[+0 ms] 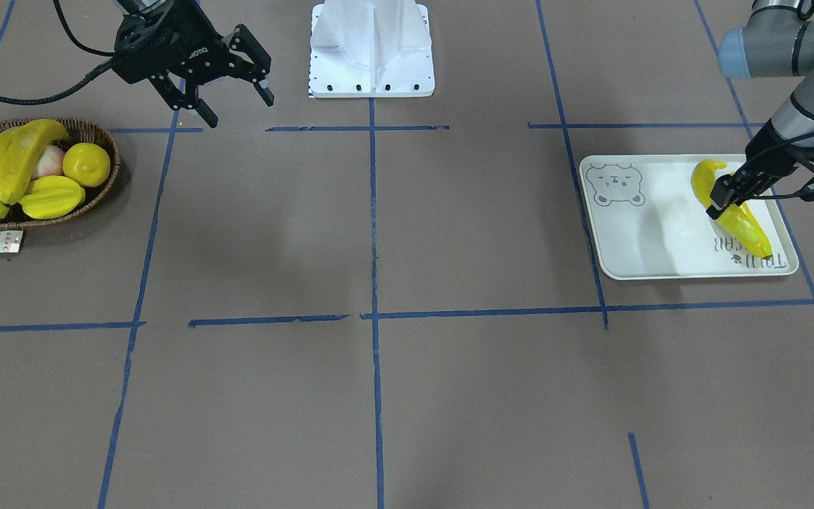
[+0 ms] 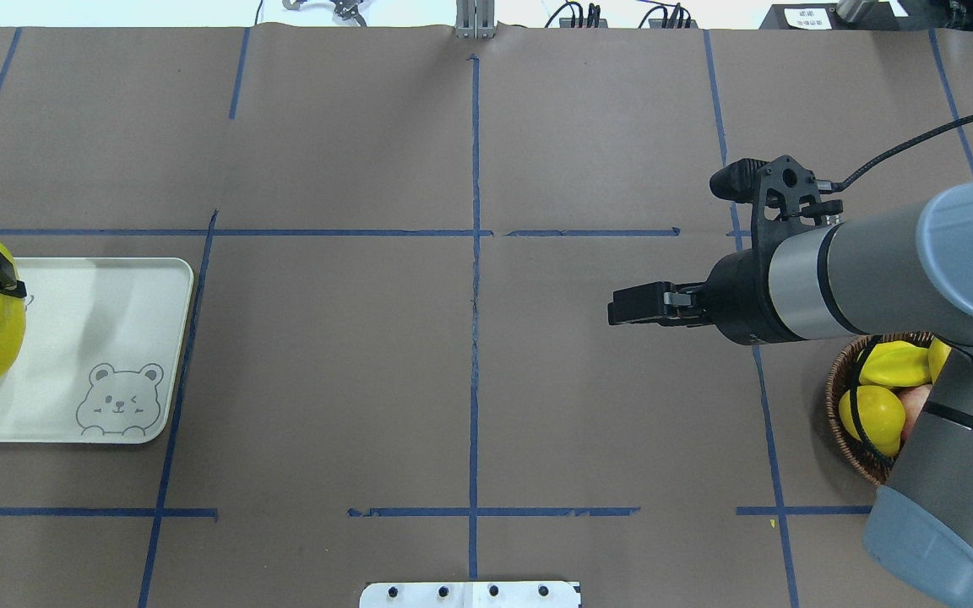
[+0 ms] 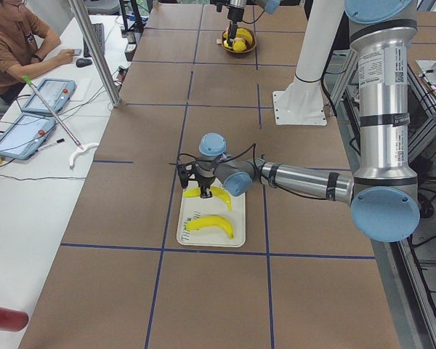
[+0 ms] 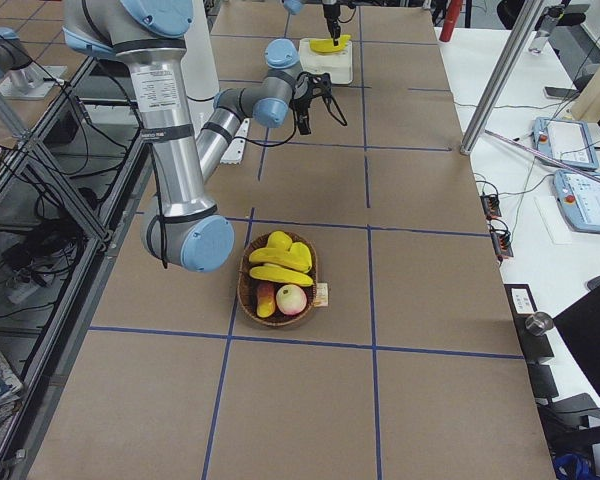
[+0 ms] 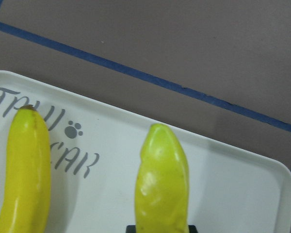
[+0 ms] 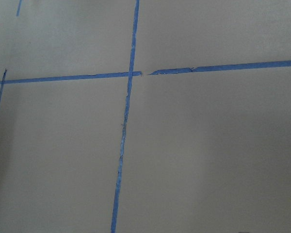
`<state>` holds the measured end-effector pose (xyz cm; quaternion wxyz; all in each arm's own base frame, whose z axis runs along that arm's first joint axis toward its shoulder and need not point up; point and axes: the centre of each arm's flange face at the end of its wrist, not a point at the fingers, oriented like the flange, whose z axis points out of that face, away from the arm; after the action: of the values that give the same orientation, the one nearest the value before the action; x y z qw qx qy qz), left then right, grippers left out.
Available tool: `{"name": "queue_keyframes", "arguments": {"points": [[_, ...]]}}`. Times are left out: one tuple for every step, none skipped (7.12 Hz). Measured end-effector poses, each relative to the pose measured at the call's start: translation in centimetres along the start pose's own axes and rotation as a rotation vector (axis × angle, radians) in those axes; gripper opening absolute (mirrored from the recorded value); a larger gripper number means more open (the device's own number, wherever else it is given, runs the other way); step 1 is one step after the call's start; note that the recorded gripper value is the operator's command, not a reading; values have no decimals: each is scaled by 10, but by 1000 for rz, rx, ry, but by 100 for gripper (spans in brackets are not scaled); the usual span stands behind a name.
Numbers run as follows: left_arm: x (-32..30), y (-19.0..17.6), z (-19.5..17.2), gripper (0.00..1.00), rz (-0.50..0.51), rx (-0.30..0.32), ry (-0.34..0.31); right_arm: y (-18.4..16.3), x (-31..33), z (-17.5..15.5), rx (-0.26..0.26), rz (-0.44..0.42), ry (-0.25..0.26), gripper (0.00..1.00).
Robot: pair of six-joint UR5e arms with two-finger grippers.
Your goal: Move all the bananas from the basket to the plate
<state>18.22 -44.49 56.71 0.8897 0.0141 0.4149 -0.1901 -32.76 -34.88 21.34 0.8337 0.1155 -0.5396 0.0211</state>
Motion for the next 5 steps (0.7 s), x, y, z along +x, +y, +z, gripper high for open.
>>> {"name": "queue_keyframes", "arguments": {"points": [[-3,-1,5,0,-7,-1,-10,0,0,0,1,0,1,100],[-4,-1,8,7,-10,-5,-15,0,1,1,2,0,3,100],[-4,4,15,21,-5,-17,-23,0,2,0,2,1,4,100],[-3,9,21,28,5,-30,-30,0,3,0,3,2,6,100],[-4,13,25,42,13,-39,-35,0,4,0,4,4,9,100]]}}
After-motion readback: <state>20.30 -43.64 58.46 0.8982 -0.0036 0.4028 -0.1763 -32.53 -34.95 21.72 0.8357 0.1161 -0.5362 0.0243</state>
